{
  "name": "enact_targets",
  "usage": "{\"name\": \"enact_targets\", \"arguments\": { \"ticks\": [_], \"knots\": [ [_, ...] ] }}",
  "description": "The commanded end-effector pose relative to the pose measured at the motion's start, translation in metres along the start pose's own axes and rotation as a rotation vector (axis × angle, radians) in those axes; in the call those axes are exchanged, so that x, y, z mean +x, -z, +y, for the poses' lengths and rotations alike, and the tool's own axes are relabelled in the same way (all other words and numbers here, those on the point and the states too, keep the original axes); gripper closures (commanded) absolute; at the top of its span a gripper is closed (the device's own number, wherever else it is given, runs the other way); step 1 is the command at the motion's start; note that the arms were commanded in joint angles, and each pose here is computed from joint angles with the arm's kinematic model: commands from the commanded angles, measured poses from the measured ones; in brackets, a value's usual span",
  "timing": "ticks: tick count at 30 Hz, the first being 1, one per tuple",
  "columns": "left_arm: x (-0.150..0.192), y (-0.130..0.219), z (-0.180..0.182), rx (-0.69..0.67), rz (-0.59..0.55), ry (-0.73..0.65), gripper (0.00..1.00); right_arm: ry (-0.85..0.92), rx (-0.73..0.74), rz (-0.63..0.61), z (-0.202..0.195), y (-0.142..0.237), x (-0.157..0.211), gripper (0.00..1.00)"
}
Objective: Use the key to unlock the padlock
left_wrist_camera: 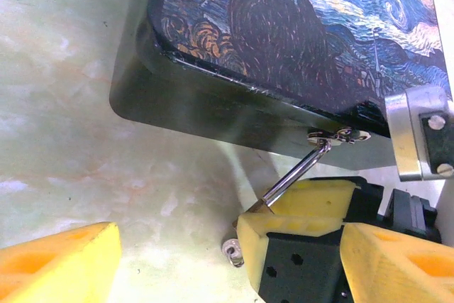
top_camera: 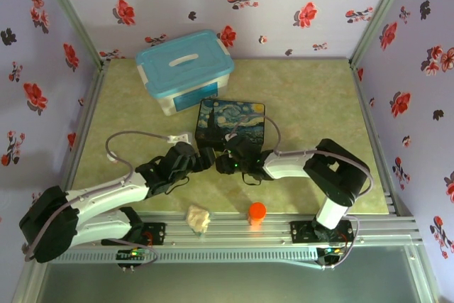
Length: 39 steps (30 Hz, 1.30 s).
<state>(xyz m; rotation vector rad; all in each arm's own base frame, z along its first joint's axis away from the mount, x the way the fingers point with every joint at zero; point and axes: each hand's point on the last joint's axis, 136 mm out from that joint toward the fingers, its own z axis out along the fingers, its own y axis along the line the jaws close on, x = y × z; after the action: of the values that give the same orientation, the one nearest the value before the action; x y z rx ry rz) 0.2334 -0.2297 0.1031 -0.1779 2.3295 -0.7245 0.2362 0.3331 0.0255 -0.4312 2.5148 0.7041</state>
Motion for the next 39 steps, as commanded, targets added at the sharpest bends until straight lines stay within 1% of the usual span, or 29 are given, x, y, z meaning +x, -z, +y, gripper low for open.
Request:
{"name": "enact_targets", "arguments": {
  "ticks": [1,3,7,9,11,13,15,19,24,27,30,35,39],
  "knots": [
    [0.001,-0.003,0.010,-0.022,-0.009,0.023,0.19,0.006,0.057,0.053,-0.014,-0.005,0.018,0.62],
    [0.001,-0.003,0.010,-0.024,-0.008,0.025,0.19,-0.029,0.033,0.034,-0.013,-0.004,0.018,0.65],
    [-0.001,-0.002,0.010,-0.022,-0.013,0.026,0.19,-0.142,-0.054,-0.022,-0.013,0.003,0.013,0.67],
    [-0.003,-0.003,0.009,-0.022,-0.015,0.023,0.19,-0.165,-0.081,-0.056,-0.011,0.007,0.009,0.72],
    [-0.005,-0.003,0.008,-0.022,-0.018,0.019,0.19,-0.168,-0.090,-0.062,-0.011,0.009,0.009,0.76],
    [-0.007,-0.004,0.006,-0.021,-0.021,0.012,0.19,-0.186,-0.105,-0.077,-0.011,0.010,0.006,0.78],
    [-0.011,-0.005,0.003,-0.023,-0.025,-0.004,0.19,-0.221,-0.123,-0.099,-0.012,0.012,0.003,0.84],
    [-0.029,-0.005,0.001,-0.040,-0.049,-0.025,0.19,-0.272,-0.140,-0.131,-0.017,0.013,0.002,0.89],
    [-0.071,-0.009,0.005,-0.084,-0.108,-0.051,0.18,-0.323,-0.154,-0.157,-0.020,0.015,0.002,0.92],
    [-0.092,-0.020,-0.005,-0.085,-0.116,-0.122,0.17,-0.368,-0.162,-0.183,-0.022,0.016,0.000,0.94],
    [-0.099,-0.042,-0.009,-0.128,-0.085,-0.208,0.17,-0.424,-0.170,-0.201,-0.026,0.014,0.002,0.95],
    [-0.095,-0.075,-0.008,-0.183,-0.005,-0.299,0.20,-0.507,-0.189,-0.240,-0.034,0.012,0.005,0.96],
    [-0.088,-0.087,-0.003,-0.218,0.039,-0.339,0.22,-0.531,-0.189,-0.241,-0.036,0.009,0.008,0.96]
  ]
}}
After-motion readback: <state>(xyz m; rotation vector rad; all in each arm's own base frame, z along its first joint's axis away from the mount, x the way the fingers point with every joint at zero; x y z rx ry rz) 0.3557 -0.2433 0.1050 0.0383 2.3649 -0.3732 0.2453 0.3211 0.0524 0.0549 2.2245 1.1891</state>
